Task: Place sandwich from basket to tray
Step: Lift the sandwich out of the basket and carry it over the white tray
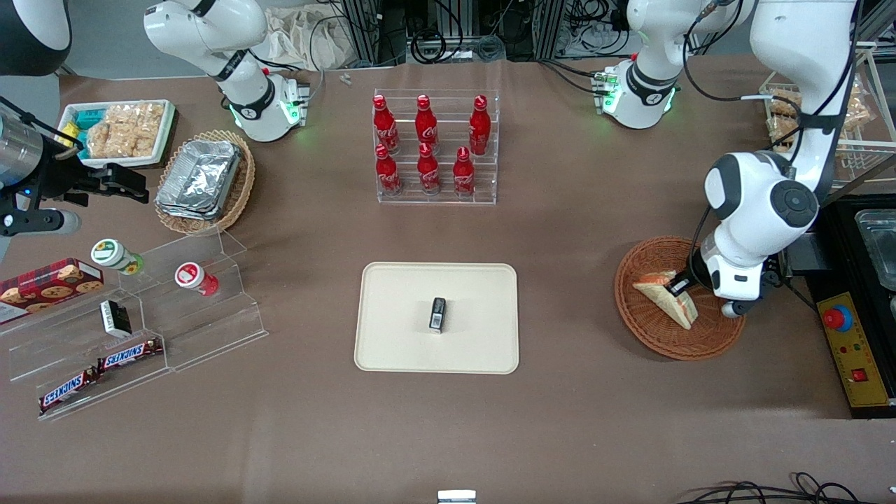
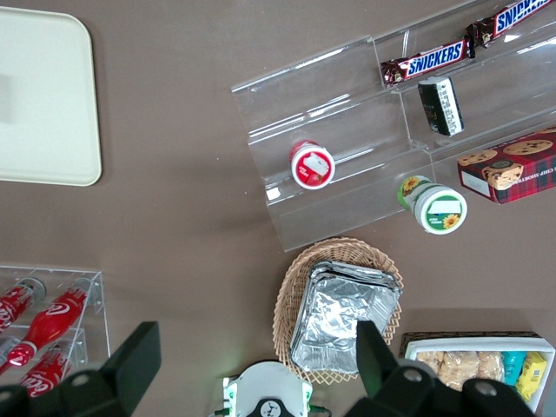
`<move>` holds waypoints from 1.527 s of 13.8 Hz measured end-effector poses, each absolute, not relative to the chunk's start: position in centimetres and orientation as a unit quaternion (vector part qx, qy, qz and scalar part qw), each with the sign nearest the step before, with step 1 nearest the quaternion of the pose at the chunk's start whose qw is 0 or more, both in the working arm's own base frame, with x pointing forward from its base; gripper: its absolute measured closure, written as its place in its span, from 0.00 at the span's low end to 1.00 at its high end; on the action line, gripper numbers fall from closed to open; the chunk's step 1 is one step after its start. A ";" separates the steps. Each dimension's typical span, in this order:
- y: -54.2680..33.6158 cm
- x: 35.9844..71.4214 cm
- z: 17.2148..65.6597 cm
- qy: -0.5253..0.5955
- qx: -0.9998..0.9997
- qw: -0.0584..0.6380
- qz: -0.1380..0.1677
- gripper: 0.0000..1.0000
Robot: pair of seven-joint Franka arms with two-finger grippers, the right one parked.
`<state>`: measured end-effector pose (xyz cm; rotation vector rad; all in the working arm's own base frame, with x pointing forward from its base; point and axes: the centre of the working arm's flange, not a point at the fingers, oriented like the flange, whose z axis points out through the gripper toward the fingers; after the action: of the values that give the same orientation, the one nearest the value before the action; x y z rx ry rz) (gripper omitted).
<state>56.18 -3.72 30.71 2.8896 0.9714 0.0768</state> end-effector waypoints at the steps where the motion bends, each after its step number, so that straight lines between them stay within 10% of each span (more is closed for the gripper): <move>1: -4.0 56.2 32.9 0.315 0.948 0.045 0.021 0.85; 9: -11.4 57.4 50.3 0.229 0.972 0.047 -0.004 0.89; 21: -35.4 57.8 35.3 -0.040 0.996 0.081 -0.026 0.89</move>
<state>57.79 -35.40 35.31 2.9767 -0.1198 -0.0790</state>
